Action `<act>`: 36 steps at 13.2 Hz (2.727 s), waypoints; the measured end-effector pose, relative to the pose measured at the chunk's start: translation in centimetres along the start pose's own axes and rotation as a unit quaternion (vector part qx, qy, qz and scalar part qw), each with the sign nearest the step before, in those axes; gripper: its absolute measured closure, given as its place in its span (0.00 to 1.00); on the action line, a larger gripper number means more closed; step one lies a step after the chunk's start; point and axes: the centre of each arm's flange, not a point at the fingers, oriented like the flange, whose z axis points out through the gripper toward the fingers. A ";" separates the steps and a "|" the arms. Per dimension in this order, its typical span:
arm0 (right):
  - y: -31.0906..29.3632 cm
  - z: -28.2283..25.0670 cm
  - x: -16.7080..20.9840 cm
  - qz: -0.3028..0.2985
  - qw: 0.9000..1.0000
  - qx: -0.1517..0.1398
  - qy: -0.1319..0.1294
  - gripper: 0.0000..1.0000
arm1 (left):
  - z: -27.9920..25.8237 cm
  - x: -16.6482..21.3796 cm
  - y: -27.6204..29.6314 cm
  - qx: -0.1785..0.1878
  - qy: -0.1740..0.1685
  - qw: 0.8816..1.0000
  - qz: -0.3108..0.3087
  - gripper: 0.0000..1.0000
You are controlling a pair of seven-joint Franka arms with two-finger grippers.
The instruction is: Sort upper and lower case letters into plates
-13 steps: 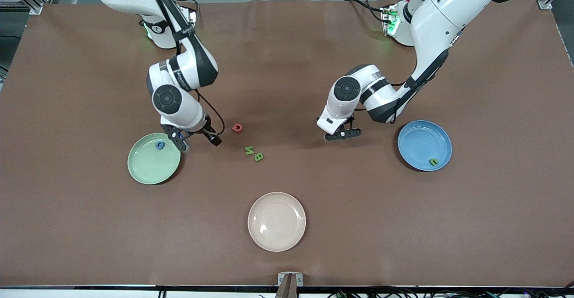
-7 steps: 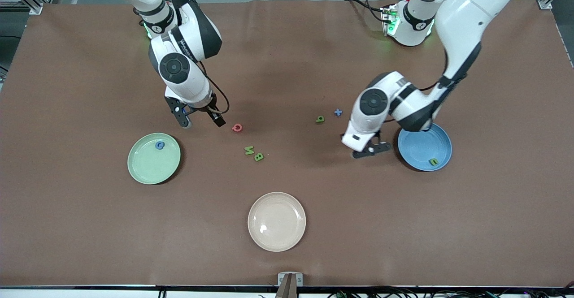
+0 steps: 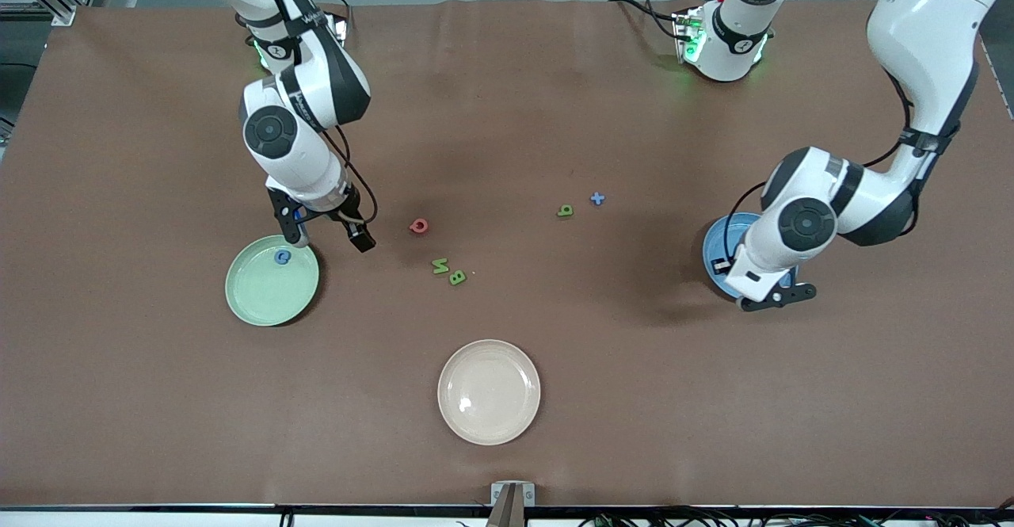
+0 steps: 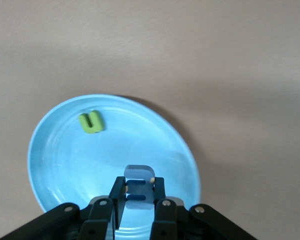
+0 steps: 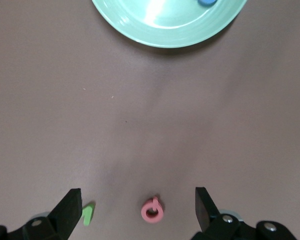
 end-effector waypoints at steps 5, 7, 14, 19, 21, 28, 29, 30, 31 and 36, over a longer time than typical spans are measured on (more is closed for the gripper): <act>-0.4 6.0 -2.1 0.025 1.000 -0.018 0.007 0.00 | 2.9 -0.9 -0.7 0.005 -0.034 0.999 -0.003 0.48; -0.6 7.1 -4.3 0.034 0.999 -0.023 0.009 0.00 | 2.0 -1.4 0.1 0.013 -0.040 0.999 0.005 0.28; -1.0 9.1 -7.0 0.040 0.998 -0.032 0.019 0.03 | -2.1 -10.3 11.7 -0.006 -0.029 0.997 -0.071 0.14; -1.9 10.0 -7.5 0.049 0.998 -0.031 0.027 0.07 | 0.1 -16.6 16.9 -0.068 -0.028 0.978 -0.195 0.14; -1.8 10.7 -8.1 0.047 0.998 -0.035 0.029 0.09 | 0.6 -18.6 18.4 -0.078 -0.035 0.968 -0.236 0.16; -1.6 11.1 -10.2 0.048 0.998 -0.037 0.033 0.21 | 2.4 -21.2 19.8 -0.095 -0.041 0.942 -0.320 0.29; -1.5 11.2 -10.5 0.048 0.998 -0.037 0.034 0.26 | 2.8 -21.6 20.0 -0.093 -0.037 0.940 -0.327 0.30; -1.5 11.2 -10.7 0.049 0.998 -0.037 0.034 0.26 | 3.3 -22.0 20.2 -0.092 -0.034 0.938 -0.333 0.33; -1.5 11.2 -10.7 0.050 0.997 -0.038 0.034 0.33 | 3.7 -22.3 20.4 -0.091 -0.034 0.936 -0.338 0.33; -1.4 11.2 -10.7 0.053 0.997 -0.039 0.035 0.41 | 5.1 -22.5 20.4 -0.085 -0.048 0.934 -0.343 0.38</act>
